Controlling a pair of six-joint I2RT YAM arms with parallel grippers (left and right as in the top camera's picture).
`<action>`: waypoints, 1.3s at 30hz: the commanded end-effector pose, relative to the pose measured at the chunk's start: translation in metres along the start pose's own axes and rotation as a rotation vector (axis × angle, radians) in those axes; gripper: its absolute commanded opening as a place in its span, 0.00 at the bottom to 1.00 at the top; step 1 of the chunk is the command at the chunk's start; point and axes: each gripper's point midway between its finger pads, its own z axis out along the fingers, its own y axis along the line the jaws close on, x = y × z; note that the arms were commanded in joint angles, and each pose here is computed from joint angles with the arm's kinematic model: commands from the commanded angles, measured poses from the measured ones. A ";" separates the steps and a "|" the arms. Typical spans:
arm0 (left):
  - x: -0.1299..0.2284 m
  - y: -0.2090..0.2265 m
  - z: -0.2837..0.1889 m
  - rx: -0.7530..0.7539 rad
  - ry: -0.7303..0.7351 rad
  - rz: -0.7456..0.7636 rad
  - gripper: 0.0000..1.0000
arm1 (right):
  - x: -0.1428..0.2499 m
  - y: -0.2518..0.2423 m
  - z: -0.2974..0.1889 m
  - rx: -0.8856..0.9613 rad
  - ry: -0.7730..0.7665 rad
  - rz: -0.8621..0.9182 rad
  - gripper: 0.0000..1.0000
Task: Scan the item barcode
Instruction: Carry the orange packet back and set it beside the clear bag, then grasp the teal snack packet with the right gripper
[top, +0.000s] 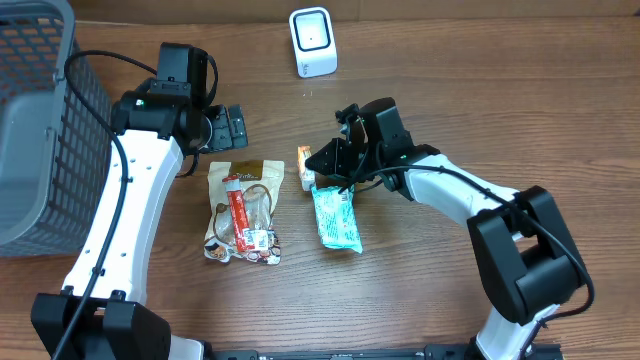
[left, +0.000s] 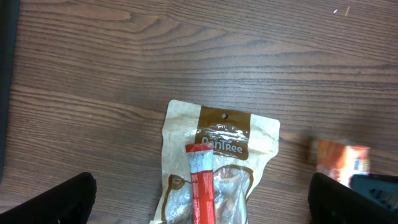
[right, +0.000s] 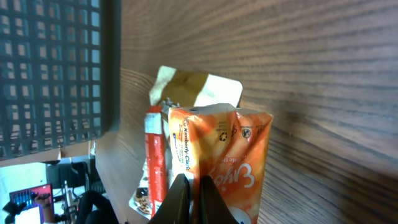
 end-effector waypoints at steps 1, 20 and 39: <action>-0.006 0.000 -0.003 -0.002 -0.015 -0.016 1.00 | 0.010 -0.016 0.013 0.018 0.038 0.021 0.04; -0.006 0.000 -0.003 -0.001 -0.015 -0.016 1.00 | 0.010 -0.021 0.016 0.029 0.036 0.025 0.11; -0.006 0.000 -0.003 -0.002 -0.015 -0.016 1.00 | 0.013 -0.027 0.016 0.057 0.040 0.040 0.29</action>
